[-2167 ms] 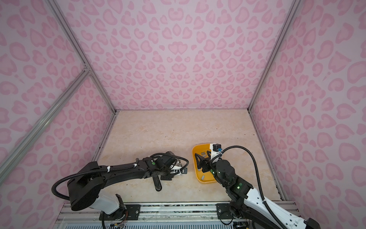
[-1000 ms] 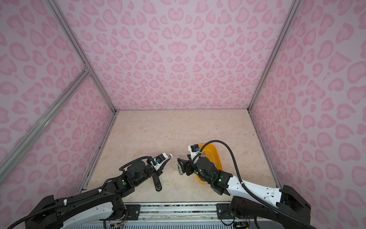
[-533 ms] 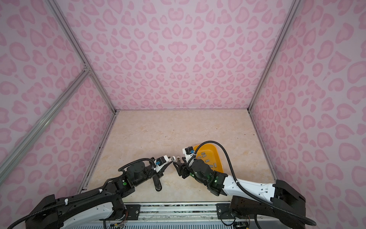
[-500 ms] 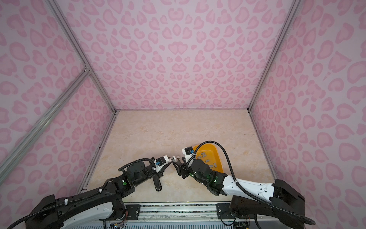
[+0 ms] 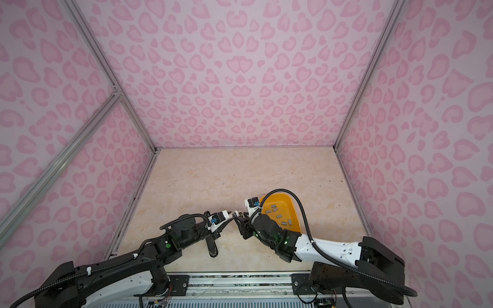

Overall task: Load the staples into the stapler
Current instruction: 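Bring the pink stapler in the left gripper toward the approaching right gripper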

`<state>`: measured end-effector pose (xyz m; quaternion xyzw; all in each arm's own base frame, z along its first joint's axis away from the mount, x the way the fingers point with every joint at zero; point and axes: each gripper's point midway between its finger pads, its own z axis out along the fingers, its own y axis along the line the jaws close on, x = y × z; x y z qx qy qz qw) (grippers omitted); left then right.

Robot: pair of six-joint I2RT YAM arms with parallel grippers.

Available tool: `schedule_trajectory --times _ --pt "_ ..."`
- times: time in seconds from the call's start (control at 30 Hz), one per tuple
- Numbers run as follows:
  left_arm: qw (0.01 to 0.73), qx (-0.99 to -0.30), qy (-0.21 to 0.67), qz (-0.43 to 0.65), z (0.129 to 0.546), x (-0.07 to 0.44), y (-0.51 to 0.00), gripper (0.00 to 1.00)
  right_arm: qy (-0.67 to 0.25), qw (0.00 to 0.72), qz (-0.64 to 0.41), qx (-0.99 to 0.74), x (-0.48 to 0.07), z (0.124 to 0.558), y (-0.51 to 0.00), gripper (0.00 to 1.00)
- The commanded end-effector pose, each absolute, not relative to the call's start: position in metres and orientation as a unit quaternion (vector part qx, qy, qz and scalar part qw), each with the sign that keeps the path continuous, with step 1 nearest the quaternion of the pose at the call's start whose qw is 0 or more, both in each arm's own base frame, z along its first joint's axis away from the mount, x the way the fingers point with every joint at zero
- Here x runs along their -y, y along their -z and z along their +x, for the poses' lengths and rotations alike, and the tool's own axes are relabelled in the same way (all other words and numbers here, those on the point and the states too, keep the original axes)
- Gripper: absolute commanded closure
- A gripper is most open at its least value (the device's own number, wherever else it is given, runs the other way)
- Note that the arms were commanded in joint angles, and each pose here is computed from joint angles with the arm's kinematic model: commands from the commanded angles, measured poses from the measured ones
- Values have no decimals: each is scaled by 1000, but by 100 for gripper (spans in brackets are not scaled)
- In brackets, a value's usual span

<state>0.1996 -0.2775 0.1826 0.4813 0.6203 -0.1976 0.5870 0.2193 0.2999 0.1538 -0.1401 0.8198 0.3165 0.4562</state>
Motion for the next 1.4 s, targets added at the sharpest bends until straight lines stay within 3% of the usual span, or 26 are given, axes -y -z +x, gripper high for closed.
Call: schedule_trajectory --times 0.0,0.4,0.8,0.9,1.07,1.37 --pt "586 -582 241 509 183 290 -194 97 -283 482 -95 -823 -284 236 -153 54" --pt "597 -569 250 507 177 288 -199 97 -283 470 -66 -834 -274 247 -139 58" --pt "617 -569 243 487 179 279 -207 97 -327 519 -131 -779 -273 220 -181 56" --pt "622 -567 243 482 179 276 -209 97 -350 526 -195 -750 -285 204 -194 50" --pt "635 -567 235 469 186 267 -210 97 -348 574 -297 -679 -276 177 -198 27" --pt "592 -548 268 528 172 278 -206 97 -332 634 -386 -582 -253 142 -198 26"
